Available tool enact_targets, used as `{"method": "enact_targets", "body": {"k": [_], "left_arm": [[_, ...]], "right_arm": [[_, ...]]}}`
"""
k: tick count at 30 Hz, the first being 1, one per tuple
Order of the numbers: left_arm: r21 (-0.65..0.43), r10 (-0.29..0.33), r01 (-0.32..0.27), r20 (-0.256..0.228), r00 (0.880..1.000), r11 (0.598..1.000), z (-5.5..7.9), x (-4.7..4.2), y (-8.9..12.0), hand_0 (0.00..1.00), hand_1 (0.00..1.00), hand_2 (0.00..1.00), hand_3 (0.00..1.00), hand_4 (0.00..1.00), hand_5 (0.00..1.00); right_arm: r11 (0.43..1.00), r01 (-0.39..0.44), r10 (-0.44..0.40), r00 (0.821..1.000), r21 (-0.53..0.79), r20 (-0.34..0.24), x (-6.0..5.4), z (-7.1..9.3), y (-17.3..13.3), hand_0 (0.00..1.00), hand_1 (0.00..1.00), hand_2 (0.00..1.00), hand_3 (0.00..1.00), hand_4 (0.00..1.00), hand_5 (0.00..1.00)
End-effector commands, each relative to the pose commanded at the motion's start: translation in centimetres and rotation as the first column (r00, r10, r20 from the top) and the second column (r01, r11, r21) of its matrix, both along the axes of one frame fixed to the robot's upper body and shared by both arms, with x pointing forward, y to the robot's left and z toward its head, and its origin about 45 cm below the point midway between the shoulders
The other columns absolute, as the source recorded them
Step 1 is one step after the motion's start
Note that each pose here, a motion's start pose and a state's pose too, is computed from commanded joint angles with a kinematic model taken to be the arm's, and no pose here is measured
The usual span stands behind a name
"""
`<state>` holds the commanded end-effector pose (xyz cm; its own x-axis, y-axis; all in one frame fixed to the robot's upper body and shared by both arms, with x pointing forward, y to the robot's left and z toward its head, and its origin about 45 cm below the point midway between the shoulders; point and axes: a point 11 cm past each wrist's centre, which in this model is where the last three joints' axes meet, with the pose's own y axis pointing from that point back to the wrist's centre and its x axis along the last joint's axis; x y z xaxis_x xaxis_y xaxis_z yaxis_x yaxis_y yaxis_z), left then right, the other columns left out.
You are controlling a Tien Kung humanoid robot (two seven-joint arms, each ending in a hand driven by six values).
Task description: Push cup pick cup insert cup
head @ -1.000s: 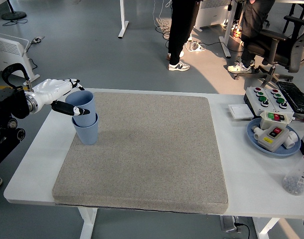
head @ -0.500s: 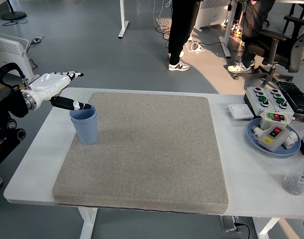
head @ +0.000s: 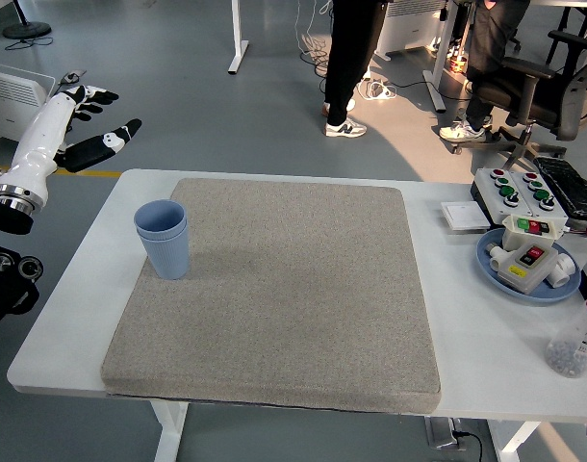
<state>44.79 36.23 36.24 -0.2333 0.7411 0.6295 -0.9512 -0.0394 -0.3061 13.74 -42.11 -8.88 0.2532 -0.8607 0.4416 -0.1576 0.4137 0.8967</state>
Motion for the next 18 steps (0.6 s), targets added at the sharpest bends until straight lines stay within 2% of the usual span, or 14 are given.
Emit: {"method": "enact_targets", "body": {"k": [3, 4, 5, 8, 11, 12, 13, 17, 18], "left_arm": [[-0.108, -0.008, 0.006, -0.017, 1.0, 0.994, -0.8, -0.79, 0.1, 0.293, 0.464, 0.474, 0.447, 0.521, 0.626], [-0.161, -0.025, 0.018, -0.042, 0.999, 0.987, -1.6, -1.19, -0.1, 0.293, 0.464, 0.474, 0.447, 0.521, 0.626], [-0.192, -0.032, 0.02, -0.057, 0.998, 0.981, -2.2, -1.58, -0.1, 0.307, 0.466, 0.476, 0.451, 0.477, 0.62], [-0.289, -0.054, 0.024, -0.098, 0.994, 0.957, -4.1, -2.86, -0.3, 0.307, 0.466, 0.476, 0.451, 0.477, 0.62], [-0.367, -0.072, 0.023, -0.121, 0.99, 0.93, -5.7, -4.01, -0.5, 0.307, 0.466, 0.476, 0.451, 0.477, 0.62], [-0.404, -0.079, 0.02, -0.129, 0.988, 0.915, -6.4, -4.53, -0.6, 0.404, 0.485, 0.491, 0.459, 0.469, 0.625], [-0.414, -0.08, 0.017, -0.134, 0.988, 0.91, -6.6, -4.73, -0.6, 0.404, 0.485, 0.491, 0.459, 0.469, 0.625], [-0.526, -0.084, -0.003, -0.142, 0.986, 0.85, -8.6, -6.35, -0.6, 0.404, 0.485, 0.491, 0.459, 0.469, 0.625], [-0.579, -0.083, -0.015, -0.144, 0.986, 0.815, -9.4, -7.01, -0.6, 0.451, 0.524, 0.52, 0.47, 0.486, 0.639]], "right_arm": [[1.0, -0.002, 0.002, 1.0, -0.001, 0.0, 0.0, 0.0, 0.0, 0.523, 0.544, 0.618, 0.563, 0.114, 0.445], [1.0, -0.003, 0.003, 1.0, 0.0, 0.001, 0.1, 0.0, 0.0, 0.523, 0.544, 0.618, 0.563, 0.114, 0.445], [1.0, -0.003, 0.003, 1.0, 0.0, 0.001, 0.1, 0.0, 0.0, 0.523, 0.544, 0.618, 0.563, 0.114, 0.445], [1.0, -0.002, 0.002, 1.0, 0.0, 0.004, 0.1, 0.0, 0.0, 0.523, 0.544, 0.618, 0.563, 0.114, 0.445], [1.0, -0.002, 0.002, 1.0, 0.0, 0.006, 0.2, 0.0, 0.0, 0.523, 0.544, 0.618, 0.563, 0.114, 0.445], [1.0, -0.002, 0.002, 1.0, 0.001, 0.008, 0.2, 0.0, 0.0, 0.523, 0.544, 0.618, 0.563, 0.114, 0.445], [1.0, -0.002, 0.002, 1.0, 0.001, 0.009, 0.3, 0.1, 0.0, 0.523, 0.544, 0.618, 0.563, 0.114, 0.445], [1.0, -0.004, 0.004, 1.0, 0.0, 0.016, 0.6, 0.2, -0.1, 0.523, 0.544, 0.618, 0.563, 0.114, 0.445], [1.0, -0.005, 0.005, 1.0, 0.0, 0.017, 0.7, 0.2, -0.1, 0.523, 0.544, 0.618, 0.563, 0.114, 0.444]]}}
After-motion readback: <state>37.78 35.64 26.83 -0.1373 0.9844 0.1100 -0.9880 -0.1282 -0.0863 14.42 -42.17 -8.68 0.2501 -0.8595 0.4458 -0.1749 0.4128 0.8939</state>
